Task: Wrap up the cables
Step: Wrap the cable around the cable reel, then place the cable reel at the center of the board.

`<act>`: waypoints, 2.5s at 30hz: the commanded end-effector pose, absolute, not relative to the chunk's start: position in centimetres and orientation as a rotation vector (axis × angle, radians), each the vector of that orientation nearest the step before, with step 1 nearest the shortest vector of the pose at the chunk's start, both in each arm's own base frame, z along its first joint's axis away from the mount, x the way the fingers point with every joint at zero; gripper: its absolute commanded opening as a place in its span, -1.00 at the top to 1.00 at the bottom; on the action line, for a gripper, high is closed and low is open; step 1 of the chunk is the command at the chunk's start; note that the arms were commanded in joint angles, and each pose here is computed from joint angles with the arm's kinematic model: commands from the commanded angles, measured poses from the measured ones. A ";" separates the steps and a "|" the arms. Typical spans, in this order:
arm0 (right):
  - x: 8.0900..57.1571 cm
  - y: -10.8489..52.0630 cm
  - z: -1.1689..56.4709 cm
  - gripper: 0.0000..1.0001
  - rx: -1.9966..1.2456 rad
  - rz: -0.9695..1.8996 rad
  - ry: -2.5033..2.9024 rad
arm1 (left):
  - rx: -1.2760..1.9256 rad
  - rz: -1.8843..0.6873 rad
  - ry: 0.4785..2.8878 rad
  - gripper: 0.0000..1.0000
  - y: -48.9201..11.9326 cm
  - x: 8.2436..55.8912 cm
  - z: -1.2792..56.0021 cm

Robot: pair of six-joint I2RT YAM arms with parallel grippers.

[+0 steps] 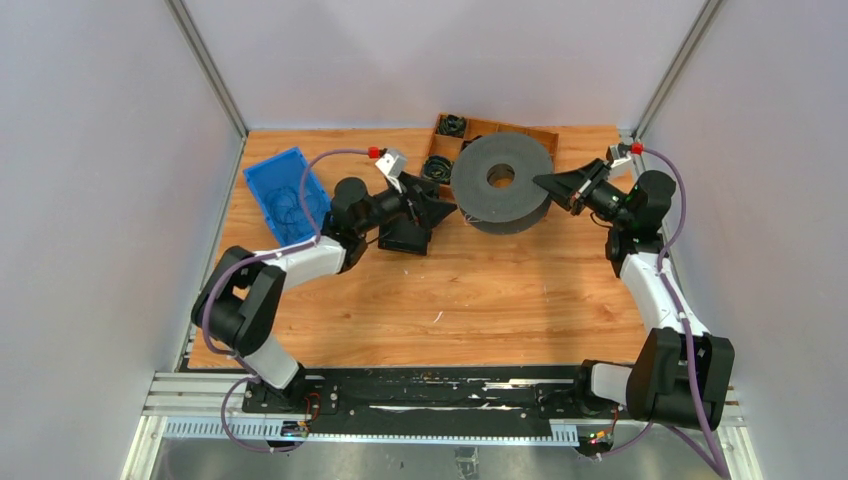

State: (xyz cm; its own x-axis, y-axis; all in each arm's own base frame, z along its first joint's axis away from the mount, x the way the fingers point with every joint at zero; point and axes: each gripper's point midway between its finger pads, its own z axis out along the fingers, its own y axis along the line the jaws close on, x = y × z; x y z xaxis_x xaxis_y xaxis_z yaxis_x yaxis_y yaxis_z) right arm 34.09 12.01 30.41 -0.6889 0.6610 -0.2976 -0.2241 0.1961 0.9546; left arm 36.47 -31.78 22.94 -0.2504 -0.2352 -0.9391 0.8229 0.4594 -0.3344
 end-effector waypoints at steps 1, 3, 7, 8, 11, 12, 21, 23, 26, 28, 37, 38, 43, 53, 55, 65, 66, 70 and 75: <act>33.8 12.0 32.5 0.99 0.270 1.562 1.735 | 0.650 -1.029 1.475 -0.96 -29.9 35.3 22.6; 33.9 12.2 32.1 0.99 0.248 1.581 1.767 | 0.675 -0.994 1.477 -0.96 -28.8 34.9 22.4; 33.3 12.7 30.9 0.99 0.183 1.596 1.842 | 0.726 -0.948 1.459 -0.96 -26.6 34.0 23.3; 33.0 12.8 30.7 0.99 0.157 1.586 1.857 | 0.750 -0.940 1.436 -0.96 -26.2 33.6 24.1; 31.6 14.1 29.8 0.99 0.050 1.592 1.917 | 0.847 -0.924 1.381 -0.96 -25.9 32.0 26.2; 31.1 14.6 29.5 0.99 0.010 1.600 1.943 | 0.886 -0.923 1.364 -0.96 -26.0 31.4 26.8; 26.0 19.3 27.1 0.99 -0.445 1.694 2.049 | 0.987 -0.899 1.382 -0.96 -25.3 29.2 28.5; 25.1 20.6 26.4 0.99 -0.524 1.736 2.064 | 1.008 -0.887 1.413 -0.96 -25.1 29.0 27.8; 23.8 22.2 25.3 0.99 -0.635 1.751 2.106 | 1.046 -0.862 1.477 -0.96 -24.6 28.5 26.4; 22.9 23.3 24.6 0.99 -0.691 1.783 2.130 | 1.089 -0.819 1.502 -0.96 -24.3 28.1 25.5; 18.9 26.5 21.0 0.99 -1.062 1.876 2.217 | 1.082 -0.798 1.560 -0.96 -23.6 27.0 24.6; 18.5 26.5 20.9 0.99 -1.102 1.891 2.223 | 1.082 -0.801 1.566 -0.96 -23.6 26.9 24.3; 17.7 26.6 20.2 0.99 -1.201 1.961 2.253 | 1.120 -0.853 1.588 -0.96 -23.8 25.6 22.8; 18.7 26.7 17.7 0.99 -1.291 1.906 2.331 | 1.272 -0.874 1.577 -0.96 -24.7 23.0 20.8; 18.7 26.5 17.5 0.99 -1.307 1.917 2.367 | 1.298 -0.872 1.589 -0.96 -24.8 22.6 19.9; 19.6 26.5 16.1 0.99 -1.339 1.889 2.415 | 1.249 -0.985 1.691 -0.96 -26.6 21.4 17.3; 19.8 26.5 16.1 0.99 -1.340 1.886 2.413 | 1.242 -0.982 1.706 -0.96 -26.7 21.6 17.0; 20.5 26.7 15.7 0.99 -1.335 1.877 2.420 | 1.182 -0.966 1.786 -0.96 -27.2 22.7 15.6; 21.7 26.7 15.0 0.90 -1.314 1.872 2.428 | 1.129 -0.982 1.819 -0.96 -27.5 23.3 15.2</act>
State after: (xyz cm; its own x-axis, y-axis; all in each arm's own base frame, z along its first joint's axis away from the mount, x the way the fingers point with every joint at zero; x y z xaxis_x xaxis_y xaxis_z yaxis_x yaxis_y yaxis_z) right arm 21.47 26.88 15.06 -0.6546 -0.6705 -0.3493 -0.5073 0.0470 0.8605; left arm 22.59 -27.04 14.94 -0.2884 0.3748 -0.8811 0.9422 0.2747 -0.1916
